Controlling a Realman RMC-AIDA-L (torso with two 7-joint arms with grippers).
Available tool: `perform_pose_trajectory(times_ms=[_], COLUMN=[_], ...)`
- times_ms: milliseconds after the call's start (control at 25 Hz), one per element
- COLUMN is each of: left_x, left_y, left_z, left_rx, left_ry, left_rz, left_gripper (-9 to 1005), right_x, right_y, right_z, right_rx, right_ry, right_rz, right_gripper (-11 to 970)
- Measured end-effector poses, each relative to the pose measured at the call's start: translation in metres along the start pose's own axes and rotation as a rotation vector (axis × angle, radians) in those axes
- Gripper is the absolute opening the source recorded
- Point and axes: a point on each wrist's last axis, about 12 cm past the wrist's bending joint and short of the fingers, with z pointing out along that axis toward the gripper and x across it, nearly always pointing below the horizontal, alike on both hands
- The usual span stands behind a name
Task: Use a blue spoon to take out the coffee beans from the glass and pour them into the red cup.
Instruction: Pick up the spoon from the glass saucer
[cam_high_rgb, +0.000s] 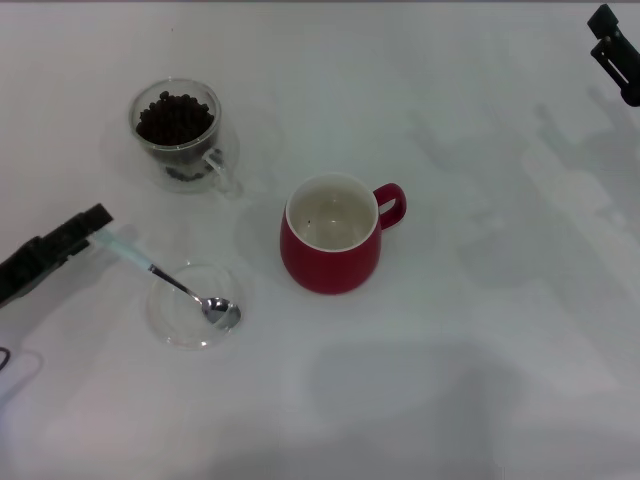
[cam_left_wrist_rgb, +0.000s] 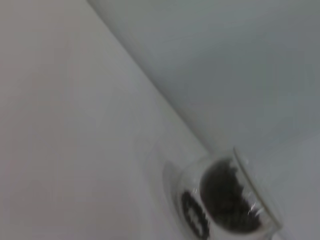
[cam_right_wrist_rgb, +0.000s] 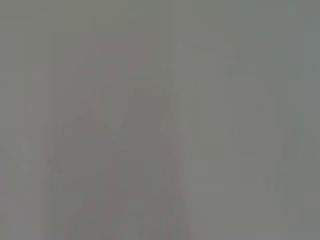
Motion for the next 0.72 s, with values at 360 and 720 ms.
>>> perform_pose_trajectory(times_ms=[360,720], left_x=[-0.006,-0.007], left_y=[-0.007,-0.006], left_z=[0.023,0.024], left_rx=[-0.007,-0.021], left_ry=[0.124,0.126], left_rz=[0.074,0.098], left_gripper=[874,693], right_x=[0.001,0.001], right_y=[-0.001,-0.003], right_z=[-0.002,-0.003], right_rx=[0.006,0.020], right_ry=[0.005,0.012], right_rz=[0.000,0.003], right_gripper=[865,865])
